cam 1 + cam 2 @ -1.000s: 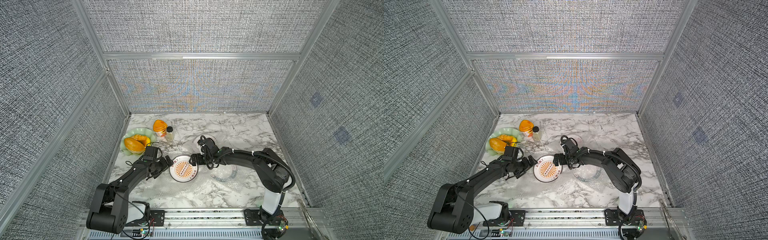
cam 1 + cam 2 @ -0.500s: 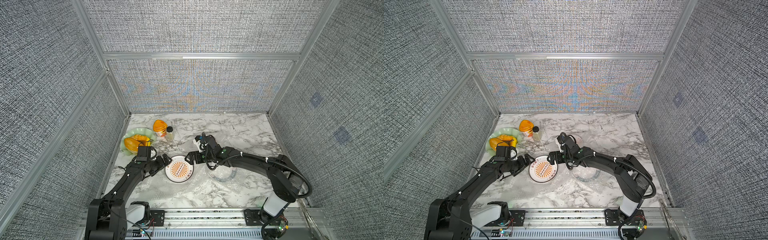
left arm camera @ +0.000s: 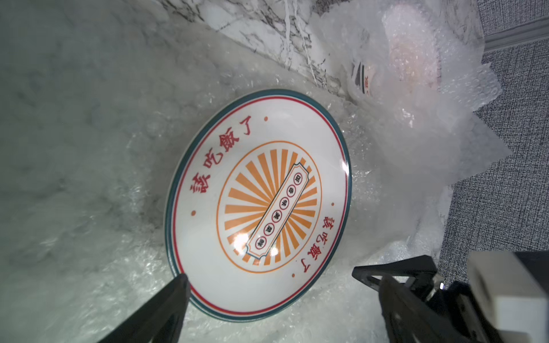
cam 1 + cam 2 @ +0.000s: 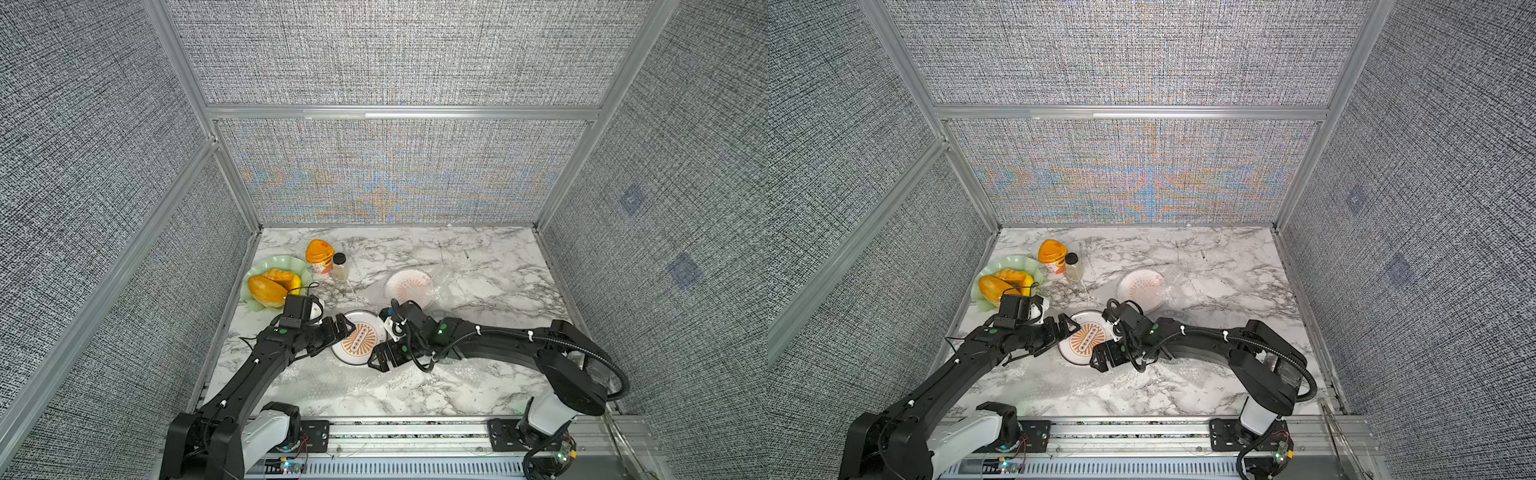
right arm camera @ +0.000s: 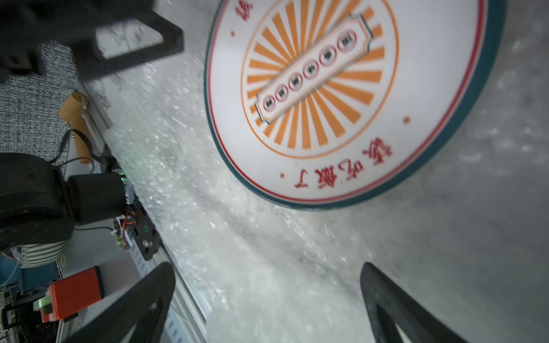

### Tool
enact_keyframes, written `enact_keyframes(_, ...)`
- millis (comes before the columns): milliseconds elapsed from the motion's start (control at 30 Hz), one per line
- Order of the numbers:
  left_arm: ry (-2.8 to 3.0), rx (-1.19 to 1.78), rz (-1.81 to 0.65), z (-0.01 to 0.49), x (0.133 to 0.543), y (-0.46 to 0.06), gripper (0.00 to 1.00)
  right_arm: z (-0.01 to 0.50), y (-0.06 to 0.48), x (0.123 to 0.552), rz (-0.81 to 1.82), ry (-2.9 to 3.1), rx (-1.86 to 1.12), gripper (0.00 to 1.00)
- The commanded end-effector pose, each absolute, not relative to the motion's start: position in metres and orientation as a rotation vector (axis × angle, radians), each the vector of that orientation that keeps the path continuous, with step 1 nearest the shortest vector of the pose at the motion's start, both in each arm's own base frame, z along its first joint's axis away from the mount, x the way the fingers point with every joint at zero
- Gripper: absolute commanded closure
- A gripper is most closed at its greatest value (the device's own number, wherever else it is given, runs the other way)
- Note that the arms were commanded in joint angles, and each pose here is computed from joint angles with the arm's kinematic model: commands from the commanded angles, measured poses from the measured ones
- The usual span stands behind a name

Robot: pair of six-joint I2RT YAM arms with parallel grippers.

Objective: Unpack dinner plates from bubble wrap
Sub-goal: Unwrap the bubble wrap at the center of the board.

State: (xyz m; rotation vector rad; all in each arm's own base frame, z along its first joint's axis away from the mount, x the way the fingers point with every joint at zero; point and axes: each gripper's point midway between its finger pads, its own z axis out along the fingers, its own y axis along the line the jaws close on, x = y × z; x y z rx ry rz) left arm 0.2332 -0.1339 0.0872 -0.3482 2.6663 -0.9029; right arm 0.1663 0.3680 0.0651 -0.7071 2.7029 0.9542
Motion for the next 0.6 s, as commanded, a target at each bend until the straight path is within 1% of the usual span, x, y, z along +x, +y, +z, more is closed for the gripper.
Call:
enact_keyframes(0,2.674,-0.348,-0.868,0.087,0.234,-0.131,0.01,0.050,0.355,0.154,0.972,2.765,-0.618,0.01)
enact_keyframes(200,2.694,-0.408,-0.809,0.078,0.234,-0.123,0.01,0.019,0.340,0.135,0.971,2.837,-0.529,0.01)
enact_keyframes(300,2.693,-0.407,-0.817,0.079,0.234,-0.124,0.01,0.016,0.329,0.132,0.929,2.845,-0.466,0.01)
enact_keyframes(367,2.698,-0.411,-0.808,0.078,0.232,-0.123,0.01,0.024,0.317,0.135,0.894,2.815,-0.415,0.01)
enact_keyframes(467,2.692,-0.414,-0.804,0.077,0.232,-0.122,0.01,0.058,0.303,0.152,0.822,2.700,-0.374,0.01)
enact_keyframes(567,2.694,-0.414,-0.811,0.077,0.233,-0.124,0.01,0.090,0.308,0.167,0.824,2.614,-0.400,0.01)
